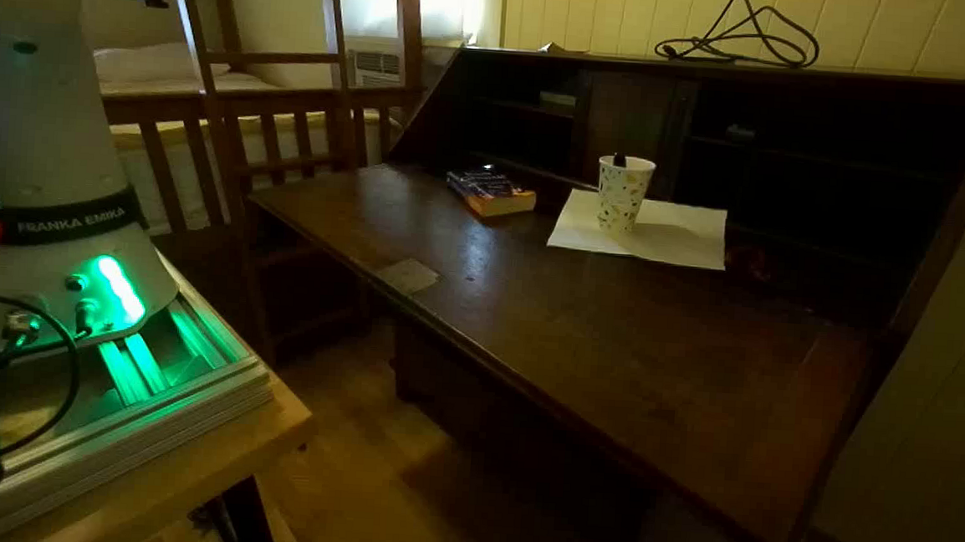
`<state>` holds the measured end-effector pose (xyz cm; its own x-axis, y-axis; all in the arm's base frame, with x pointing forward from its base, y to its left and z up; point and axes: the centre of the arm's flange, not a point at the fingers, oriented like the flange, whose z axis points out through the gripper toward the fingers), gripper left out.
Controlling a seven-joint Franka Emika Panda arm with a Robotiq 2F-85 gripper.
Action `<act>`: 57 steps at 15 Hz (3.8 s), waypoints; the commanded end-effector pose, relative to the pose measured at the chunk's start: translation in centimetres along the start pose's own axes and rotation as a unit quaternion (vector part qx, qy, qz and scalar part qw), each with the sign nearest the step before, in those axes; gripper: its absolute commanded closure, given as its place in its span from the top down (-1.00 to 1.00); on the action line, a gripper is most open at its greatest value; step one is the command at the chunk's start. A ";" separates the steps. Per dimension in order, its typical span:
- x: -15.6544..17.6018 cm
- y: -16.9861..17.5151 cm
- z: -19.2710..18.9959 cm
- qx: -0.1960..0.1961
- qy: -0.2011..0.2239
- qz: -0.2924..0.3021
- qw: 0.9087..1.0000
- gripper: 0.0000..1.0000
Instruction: Open the small door on the desk cabinet
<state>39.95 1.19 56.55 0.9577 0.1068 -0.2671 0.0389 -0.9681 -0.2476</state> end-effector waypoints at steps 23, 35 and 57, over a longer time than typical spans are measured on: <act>10.0 2.9 0.8 -0.050 0.205 0.112 0.971 1.00; 20.0 8.8 5.6 -0.166 0.389 0.178 0.888 1.00; 28.1 8.6 18.7 -0.375 0.537 0.238 0.717 1.00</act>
<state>62.42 -2.70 34.76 0.5845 -0.2027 0.7856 -0.5847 -0.7766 0.2347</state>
